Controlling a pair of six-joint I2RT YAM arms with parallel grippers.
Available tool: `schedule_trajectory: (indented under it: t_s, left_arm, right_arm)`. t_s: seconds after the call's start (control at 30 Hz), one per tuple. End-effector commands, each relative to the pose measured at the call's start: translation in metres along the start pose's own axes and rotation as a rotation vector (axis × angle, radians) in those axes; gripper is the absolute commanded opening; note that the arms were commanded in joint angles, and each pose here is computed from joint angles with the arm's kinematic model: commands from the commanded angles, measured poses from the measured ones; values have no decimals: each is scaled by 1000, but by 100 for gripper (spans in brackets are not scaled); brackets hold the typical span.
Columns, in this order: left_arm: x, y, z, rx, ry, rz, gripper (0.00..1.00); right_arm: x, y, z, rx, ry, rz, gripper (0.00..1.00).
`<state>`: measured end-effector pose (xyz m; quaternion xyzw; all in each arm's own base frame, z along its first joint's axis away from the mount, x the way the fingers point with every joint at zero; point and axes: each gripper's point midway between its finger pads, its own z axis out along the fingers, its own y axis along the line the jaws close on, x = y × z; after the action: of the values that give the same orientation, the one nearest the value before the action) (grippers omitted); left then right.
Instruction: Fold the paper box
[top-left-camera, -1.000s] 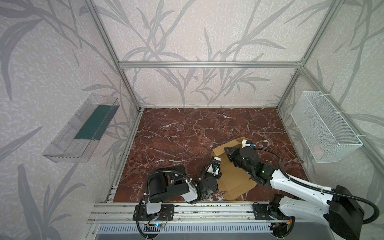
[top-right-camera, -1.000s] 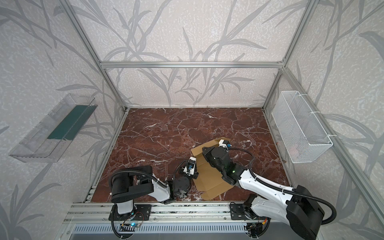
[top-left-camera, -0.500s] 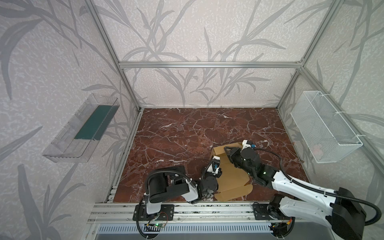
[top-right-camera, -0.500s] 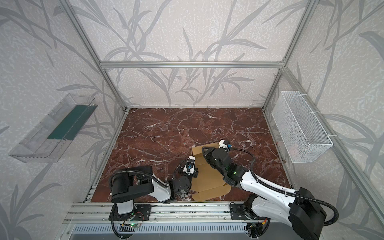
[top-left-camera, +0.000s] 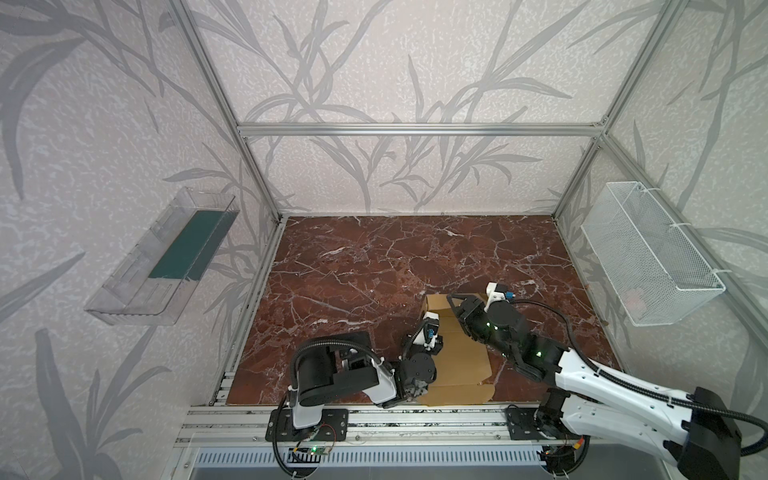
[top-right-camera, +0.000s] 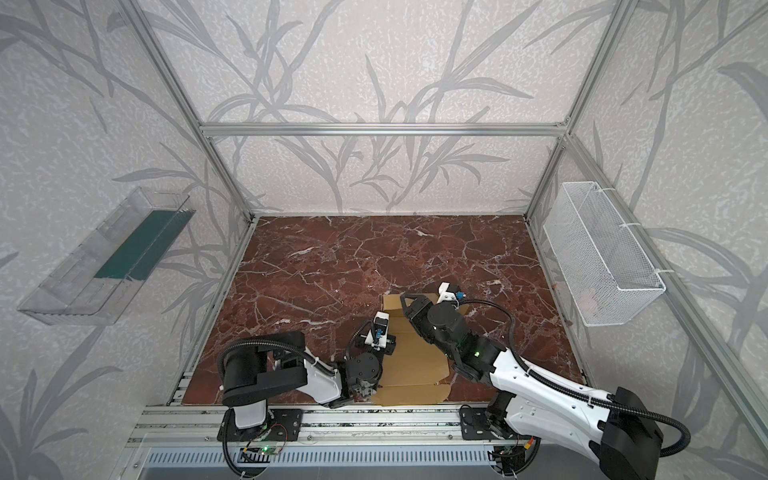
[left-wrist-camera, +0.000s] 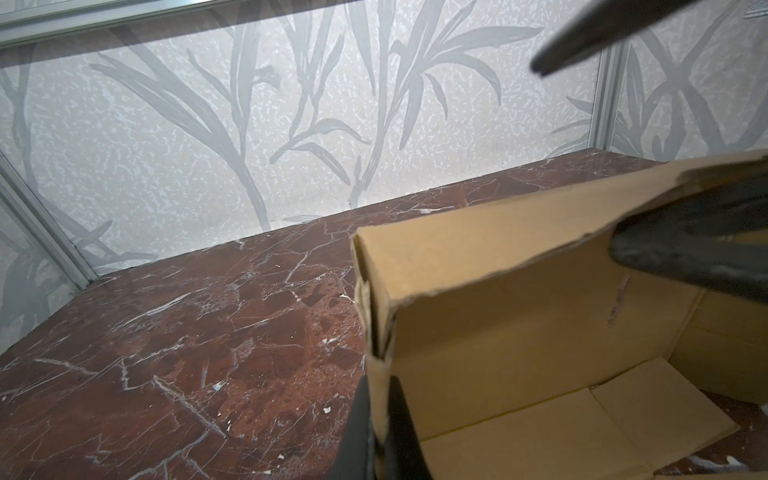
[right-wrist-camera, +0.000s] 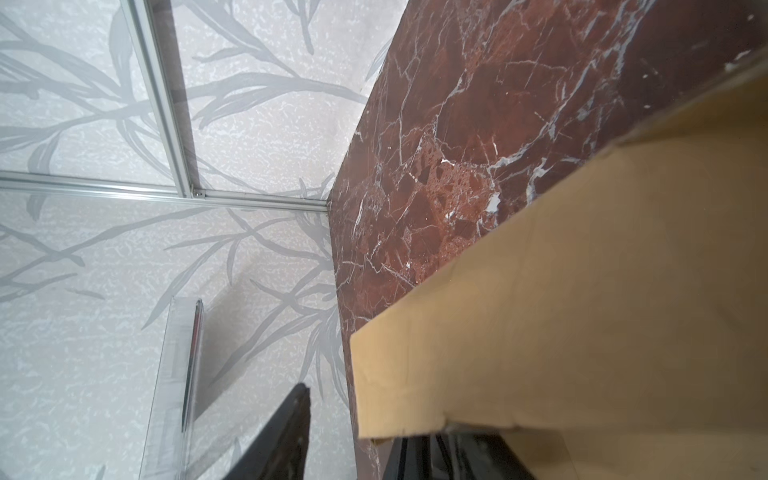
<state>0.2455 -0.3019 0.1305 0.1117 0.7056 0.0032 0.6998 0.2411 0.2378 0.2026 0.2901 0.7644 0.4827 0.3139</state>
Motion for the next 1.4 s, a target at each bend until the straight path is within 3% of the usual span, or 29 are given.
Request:
schedule_trajectory:
  t_s: [0.0, 0.2, 0.6, 0.83, 1.1, 1.2, 1.37]
  left_arm:
    - [-4, 12, -5, -27, -6, -7, 0]
    - [-1, 23, -13, 11, 4, -8, 0]
    - [3, 58, -32, 84, 68, -23, 0]
    - [2, 70, -44, 163, 85, -38, 0]
    - [4, 106, -57, 130, 132, -71, 0]
    - [3, 107, -63, 183, 143, -65, 0]
    - [11, 120, -67, 160, 159, -63, 0]
  right_arm:
    - [4, 12, -14, 3, -13, -67, 60]
    - [9, 22, -31, -5, 15, -153, 66]
    - [-33, 20, -76, 39, -126, -496, 72]
    - [-6, 27, -75, 6, 37, -632, 73]
    - [30, 22, -65, -38, 215, -630, 74]
    - [34, 23, -61, -59, 224, -607, 74]
    - [40, 33, -59, -94, 244, -595, 74]
